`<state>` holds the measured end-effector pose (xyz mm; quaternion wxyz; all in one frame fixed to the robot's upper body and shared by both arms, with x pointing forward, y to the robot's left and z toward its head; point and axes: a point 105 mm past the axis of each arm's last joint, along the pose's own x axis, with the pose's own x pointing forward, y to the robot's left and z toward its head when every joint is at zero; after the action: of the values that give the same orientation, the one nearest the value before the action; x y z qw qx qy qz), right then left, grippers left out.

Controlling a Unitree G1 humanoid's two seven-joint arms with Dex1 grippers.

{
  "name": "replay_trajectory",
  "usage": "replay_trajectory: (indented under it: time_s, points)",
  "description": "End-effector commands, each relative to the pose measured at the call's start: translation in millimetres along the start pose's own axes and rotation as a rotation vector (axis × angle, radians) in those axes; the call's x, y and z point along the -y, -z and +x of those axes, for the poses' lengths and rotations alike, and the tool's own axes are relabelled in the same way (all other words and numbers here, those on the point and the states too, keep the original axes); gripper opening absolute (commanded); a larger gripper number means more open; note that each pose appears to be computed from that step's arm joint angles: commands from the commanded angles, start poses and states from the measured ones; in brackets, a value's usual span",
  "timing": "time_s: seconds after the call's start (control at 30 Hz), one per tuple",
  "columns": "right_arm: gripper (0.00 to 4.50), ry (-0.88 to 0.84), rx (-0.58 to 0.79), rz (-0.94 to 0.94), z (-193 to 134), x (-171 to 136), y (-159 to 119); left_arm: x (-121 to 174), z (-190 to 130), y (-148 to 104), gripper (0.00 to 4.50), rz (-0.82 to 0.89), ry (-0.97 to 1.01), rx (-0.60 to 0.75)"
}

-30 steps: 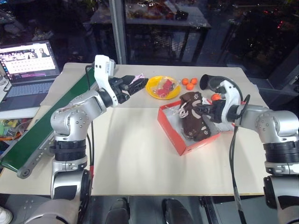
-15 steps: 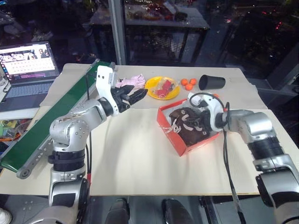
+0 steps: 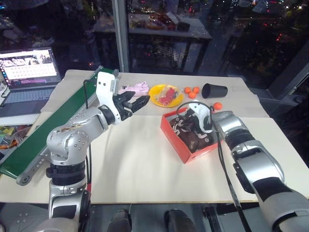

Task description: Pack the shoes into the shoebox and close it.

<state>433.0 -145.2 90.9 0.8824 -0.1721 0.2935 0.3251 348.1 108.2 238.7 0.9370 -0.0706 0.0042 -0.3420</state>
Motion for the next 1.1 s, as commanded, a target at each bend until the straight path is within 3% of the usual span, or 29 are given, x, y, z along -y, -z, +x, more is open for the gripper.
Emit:
replay_trajectory:
  time_s: [0.03, 0.27, 0.3, 0.43, 0.6, 0.7, 0.83, 0.87, 0.97, 1.1]
  points:
    - [2.02, 0.025, -0.053, 0.064, 10, -3, 28, 8, -2, -13, 3.56, 0.038, 0.022, 0.033]
    - [4.37, 0.035, 0.114, 0.154, -5, 8, -15, 14, 5, -12, 3.56, 0.034, 0.060, 0.023]
    - [4.48, 0.033, 0.139, 0.172, -10, 10, -21, 15, 6, -11, 3.56, 0.034, 0.070, 0.018]
    - [4.48, 0.005, 0.266, 0.281, -40, 15, -50, 19, 10, -9, 3.56, 0.055, 0.106, -0.008]
    - [4.48, -0.037, 0.407, 0.347, -111, 7, -71, 27, 8, 5, 3.56, 0.210, 0.238, -0.126]
    - [4.48, -0.035, 0.395, 0.334, -142, -4, -58, 36, 5, 11, 3.56, 0.239, 0.363, -0.176]
    - [4.48, 0.088, 0.300, 0.293, -179, 1, -22, 36, 8, 10, 3.56, 0.279, 0.457, -0.205]
    - [3.98, 0.137, 0.281, 0.303, -190, 5, -9, 38, 10, 10, 3.56, 0.290, 0.485, -0.214]
    - [3.11, 0.293, 0.235, 0.342, -214, 14, 31, 44, 24, 2, 3.56, 0.345, 0.544, -0.197]
    - [1.66, 0.346, 0.200, 0.370, -213, 7, 59, 39, 34, -10, 3.56, 0.351, 0.530, -0.161]
